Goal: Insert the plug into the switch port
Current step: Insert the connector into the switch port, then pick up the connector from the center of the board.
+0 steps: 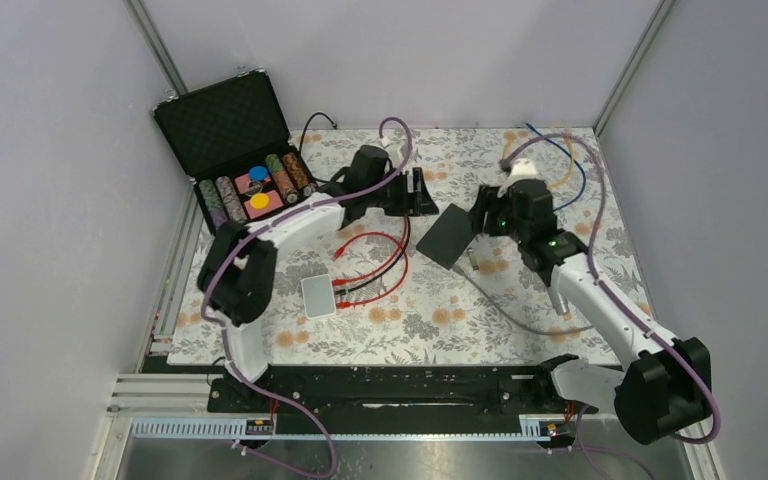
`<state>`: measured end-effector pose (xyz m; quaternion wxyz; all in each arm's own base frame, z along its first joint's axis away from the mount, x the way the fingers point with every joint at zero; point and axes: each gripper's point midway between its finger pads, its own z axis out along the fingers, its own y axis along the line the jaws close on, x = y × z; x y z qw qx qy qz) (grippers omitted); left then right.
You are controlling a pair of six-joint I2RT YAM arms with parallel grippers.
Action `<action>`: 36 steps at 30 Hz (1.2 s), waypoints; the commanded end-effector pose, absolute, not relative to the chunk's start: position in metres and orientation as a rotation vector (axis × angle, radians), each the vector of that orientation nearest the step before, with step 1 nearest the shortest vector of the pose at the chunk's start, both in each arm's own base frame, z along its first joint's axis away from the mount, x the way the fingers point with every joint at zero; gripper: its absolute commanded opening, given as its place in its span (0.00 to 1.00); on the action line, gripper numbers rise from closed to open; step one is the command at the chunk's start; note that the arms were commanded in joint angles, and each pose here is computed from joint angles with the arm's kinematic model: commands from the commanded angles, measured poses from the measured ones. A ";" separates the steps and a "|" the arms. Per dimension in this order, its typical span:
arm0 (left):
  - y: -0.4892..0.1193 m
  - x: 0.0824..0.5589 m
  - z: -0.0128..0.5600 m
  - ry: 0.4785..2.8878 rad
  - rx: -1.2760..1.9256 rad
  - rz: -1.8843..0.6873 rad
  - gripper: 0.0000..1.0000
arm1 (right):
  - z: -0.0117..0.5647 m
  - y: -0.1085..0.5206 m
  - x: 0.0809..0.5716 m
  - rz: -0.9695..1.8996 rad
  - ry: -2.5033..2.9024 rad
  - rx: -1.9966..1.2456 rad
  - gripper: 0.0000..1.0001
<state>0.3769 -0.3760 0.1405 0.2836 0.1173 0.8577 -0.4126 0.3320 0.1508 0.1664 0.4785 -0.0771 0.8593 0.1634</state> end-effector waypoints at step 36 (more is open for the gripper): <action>-0.179 0.263 0.239 1.942 0.289 -0.485 0.99 | 0.043 -0.075 0.465 0.008 2.301 1.507 0.54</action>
